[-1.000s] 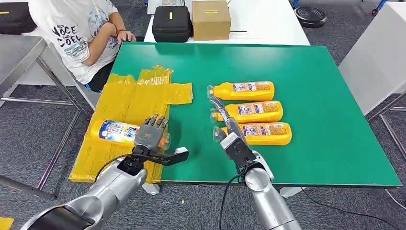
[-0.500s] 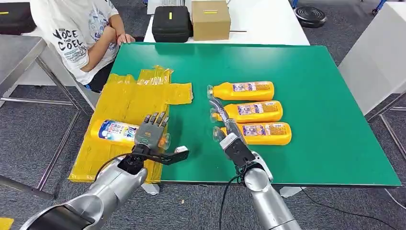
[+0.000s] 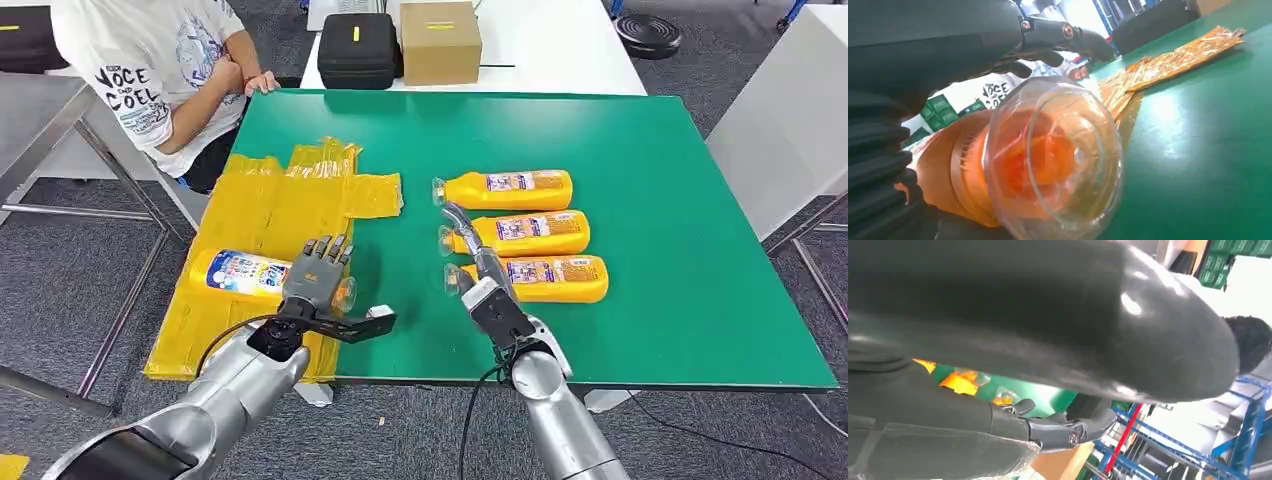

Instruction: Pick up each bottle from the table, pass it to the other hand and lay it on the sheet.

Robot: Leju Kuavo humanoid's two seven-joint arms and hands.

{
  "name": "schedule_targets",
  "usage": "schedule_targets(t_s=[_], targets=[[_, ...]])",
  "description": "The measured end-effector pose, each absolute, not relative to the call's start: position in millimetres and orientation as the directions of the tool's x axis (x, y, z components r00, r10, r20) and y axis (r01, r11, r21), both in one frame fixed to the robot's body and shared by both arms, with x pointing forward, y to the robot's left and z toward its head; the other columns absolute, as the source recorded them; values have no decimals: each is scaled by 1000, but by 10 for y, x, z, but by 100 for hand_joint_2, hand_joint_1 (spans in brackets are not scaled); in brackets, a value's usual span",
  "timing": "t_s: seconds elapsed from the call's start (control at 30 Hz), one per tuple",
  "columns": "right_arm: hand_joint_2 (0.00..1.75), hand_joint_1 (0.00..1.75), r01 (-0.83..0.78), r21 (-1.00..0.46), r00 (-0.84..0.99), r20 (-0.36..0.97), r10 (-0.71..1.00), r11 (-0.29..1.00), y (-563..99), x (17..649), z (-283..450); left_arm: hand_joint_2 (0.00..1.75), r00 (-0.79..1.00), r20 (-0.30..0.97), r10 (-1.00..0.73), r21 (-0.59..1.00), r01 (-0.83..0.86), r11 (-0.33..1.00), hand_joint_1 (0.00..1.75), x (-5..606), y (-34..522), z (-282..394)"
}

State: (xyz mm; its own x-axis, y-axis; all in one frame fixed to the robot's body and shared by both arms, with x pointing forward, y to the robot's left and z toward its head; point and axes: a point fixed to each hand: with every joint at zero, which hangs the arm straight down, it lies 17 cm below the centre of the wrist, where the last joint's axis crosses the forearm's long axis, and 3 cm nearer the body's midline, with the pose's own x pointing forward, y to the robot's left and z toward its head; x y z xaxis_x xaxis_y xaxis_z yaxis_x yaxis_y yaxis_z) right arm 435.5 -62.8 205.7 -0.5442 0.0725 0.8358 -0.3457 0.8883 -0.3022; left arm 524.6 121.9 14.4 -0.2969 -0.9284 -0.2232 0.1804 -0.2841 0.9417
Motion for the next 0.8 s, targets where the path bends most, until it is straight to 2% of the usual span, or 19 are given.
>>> schedule_targets(t_s=[0.8], targets=[[0,0,-338,-311,-526,845,96,888,-663,4283,1914,175,-284,-168,-944,973,106,-205,0,4984,1103,186]])
